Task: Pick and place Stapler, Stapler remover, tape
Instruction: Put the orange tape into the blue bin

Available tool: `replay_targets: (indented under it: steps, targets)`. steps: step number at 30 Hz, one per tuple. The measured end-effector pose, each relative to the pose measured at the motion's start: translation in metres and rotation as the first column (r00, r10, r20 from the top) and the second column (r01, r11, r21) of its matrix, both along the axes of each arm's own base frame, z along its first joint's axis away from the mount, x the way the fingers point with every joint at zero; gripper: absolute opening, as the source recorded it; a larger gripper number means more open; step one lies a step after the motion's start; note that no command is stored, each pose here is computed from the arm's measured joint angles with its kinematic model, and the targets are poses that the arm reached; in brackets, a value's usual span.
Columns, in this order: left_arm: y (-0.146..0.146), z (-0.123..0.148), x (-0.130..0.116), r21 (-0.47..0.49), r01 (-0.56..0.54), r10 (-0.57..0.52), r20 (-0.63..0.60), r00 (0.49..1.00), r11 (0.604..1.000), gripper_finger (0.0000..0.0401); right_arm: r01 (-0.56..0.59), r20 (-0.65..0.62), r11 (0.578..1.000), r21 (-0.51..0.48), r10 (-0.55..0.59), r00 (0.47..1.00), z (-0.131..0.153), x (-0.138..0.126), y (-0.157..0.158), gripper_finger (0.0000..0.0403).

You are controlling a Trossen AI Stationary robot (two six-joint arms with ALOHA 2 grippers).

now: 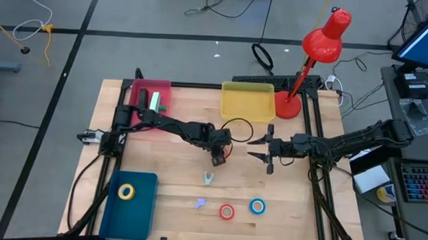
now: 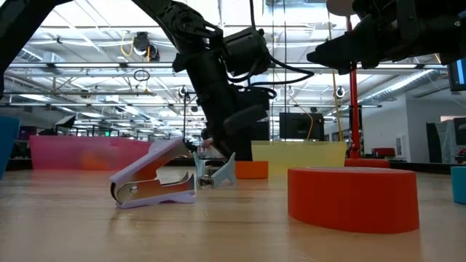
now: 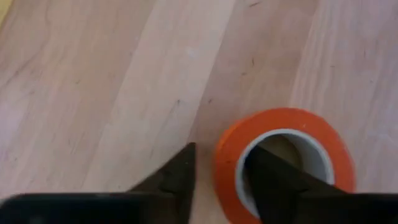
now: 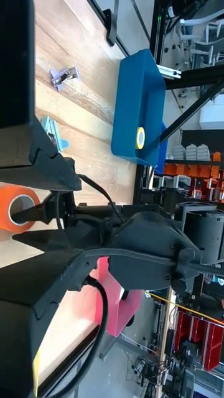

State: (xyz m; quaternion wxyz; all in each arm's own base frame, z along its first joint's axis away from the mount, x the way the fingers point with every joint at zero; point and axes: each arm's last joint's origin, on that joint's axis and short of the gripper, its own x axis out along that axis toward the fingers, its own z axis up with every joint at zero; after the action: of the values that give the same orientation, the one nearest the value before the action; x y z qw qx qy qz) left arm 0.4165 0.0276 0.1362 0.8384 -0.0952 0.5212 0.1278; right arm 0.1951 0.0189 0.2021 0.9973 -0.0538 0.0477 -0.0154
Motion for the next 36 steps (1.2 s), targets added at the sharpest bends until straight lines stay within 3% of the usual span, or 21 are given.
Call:
replay_targets:
  steps: [5, 11, 20, 25, 29, 36]
  targets:
    - [-0.001, 0.0, -0.001, 0.012, 0.0, 0.0, -0.009, 1.0, 1.0, 0.0037, 0.0, 0.0, 1.0, 0.004, 0.0, 1.0, 0.0, 0.0, 0.0, 0.0155]
    - [-0.002, 0.028, -0.014, 0.003, -0.032, 0.032, -0.017, 0.999, 0.999, 0.0037, 0.0, 0.0, 1.0, 0.004, 0.0, 1.0, 0.0, 0.0, 0.0, 0.0155]
    - [-0.046, 0.13, -0.085, 0.001, -0.22, 0.22, -0.028, 0.975, 0.976, 0.0037, 0.0, -0.021, 1.0, 0.001, 0.0, 1.0, -0.002, 0.0, 0.0, 0.0155]
    - [-0.078, 0.172, -0.132, -0.051, -0.355, 0.357, 0.045, 0.933, 0.934, 0.0037, 0.001, -0.023, 1.0, 0.001, -0.001, 1.0, -0.002, 0.0, 0.0, 0.0155]
    - [-0.102, 0.187, -0.16, -0.112, -0.446, 0.454, 0.066, 0.889, 0.888, 0.0038, 0.0, -0.029, 1.0, 0.0, 0.0, 1.0, -0.003, 0.0, 0.0, 0.0155]
    - [-0.139, 0.18, -0.19, -0.19, -0.609, 0.594, -0.138, 0.793, 0.77, 0.0039, 0.0, -0.028, 1.0, 0.001, 0.0, 1.0, -0.003, 0.0, 0.0, 0.0155]
